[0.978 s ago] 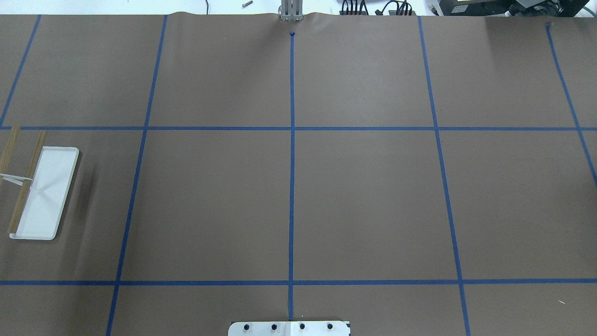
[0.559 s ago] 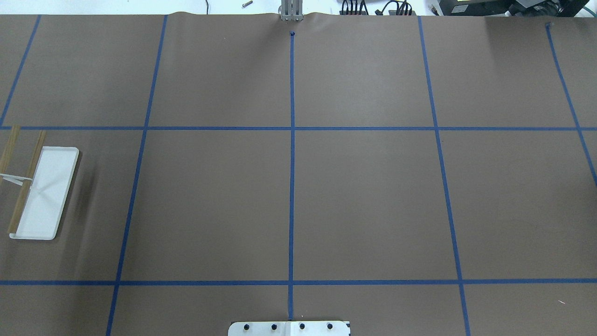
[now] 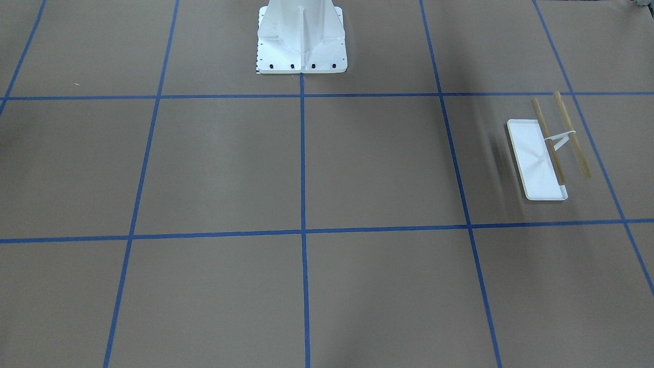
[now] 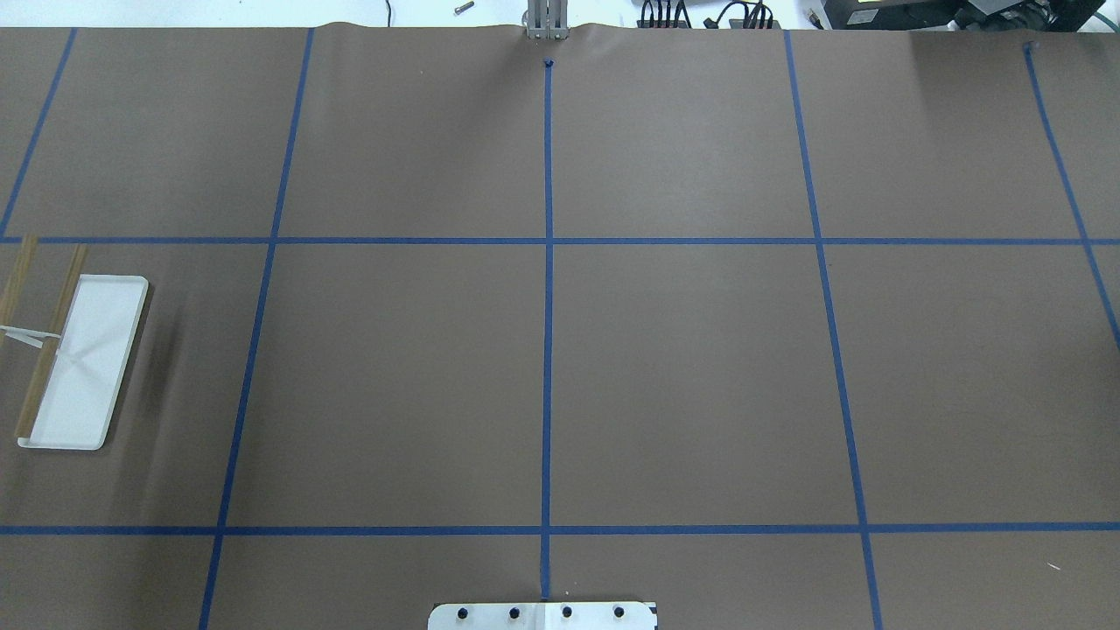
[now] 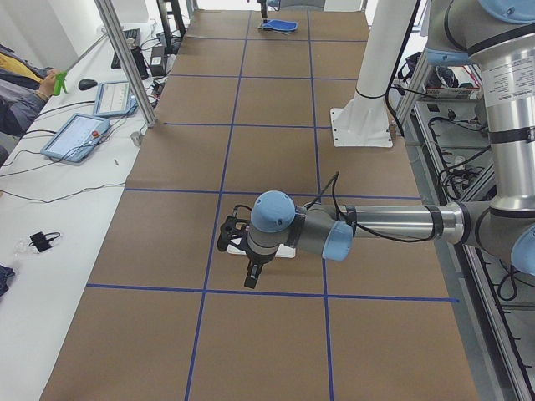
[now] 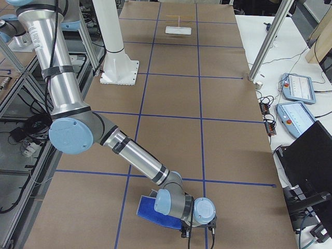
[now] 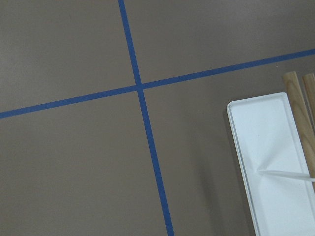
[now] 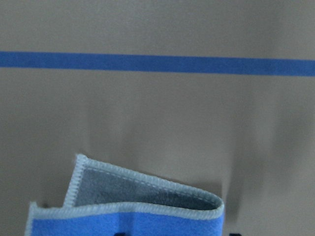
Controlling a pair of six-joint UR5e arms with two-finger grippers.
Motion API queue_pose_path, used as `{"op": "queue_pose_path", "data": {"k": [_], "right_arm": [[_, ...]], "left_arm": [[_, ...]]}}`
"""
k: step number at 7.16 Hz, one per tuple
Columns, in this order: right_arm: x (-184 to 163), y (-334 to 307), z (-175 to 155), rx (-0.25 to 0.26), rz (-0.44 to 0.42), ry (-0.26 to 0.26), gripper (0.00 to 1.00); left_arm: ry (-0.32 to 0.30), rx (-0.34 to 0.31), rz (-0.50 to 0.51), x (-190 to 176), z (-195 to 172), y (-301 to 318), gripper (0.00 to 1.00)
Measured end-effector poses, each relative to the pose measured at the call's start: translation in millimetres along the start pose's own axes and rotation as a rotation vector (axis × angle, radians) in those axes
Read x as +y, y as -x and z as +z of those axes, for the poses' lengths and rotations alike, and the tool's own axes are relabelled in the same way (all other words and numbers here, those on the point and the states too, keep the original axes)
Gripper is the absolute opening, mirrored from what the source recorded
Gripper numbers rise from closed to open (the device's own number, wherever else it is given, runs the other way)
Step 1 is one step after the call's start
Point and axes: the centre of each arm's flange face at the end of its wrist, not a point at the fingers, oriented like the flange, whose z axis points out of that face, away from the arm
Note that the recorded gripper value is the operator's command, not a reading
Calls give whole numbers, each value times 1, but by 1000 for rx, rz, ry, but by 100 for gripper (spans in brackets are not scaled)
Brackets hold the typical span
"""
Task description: Hang towel on rack
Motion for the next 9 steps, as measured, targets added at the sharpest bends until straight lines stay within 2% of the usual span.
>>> {"op": "queue_pose_path", "data": {"k": [1,3,4,5,9], "right_arm": [[0,-1,1,0,3,2,42],[2,-2,3,-1,9,8,28],[2,-3,4,-1,10,9,3],[3,-3,4,-1,11,9,0],[-17,6,-14,-7,-1,-20,0]], "left_arm": [[0,0,0,-1,0,0,98],[-1,0,1,-1,0,0,98],[-1,0,1,-1,0,0,98],[-1,1,1,-2,0,0,98],[-1,29,-1,-1,-1,-4,98]]}}
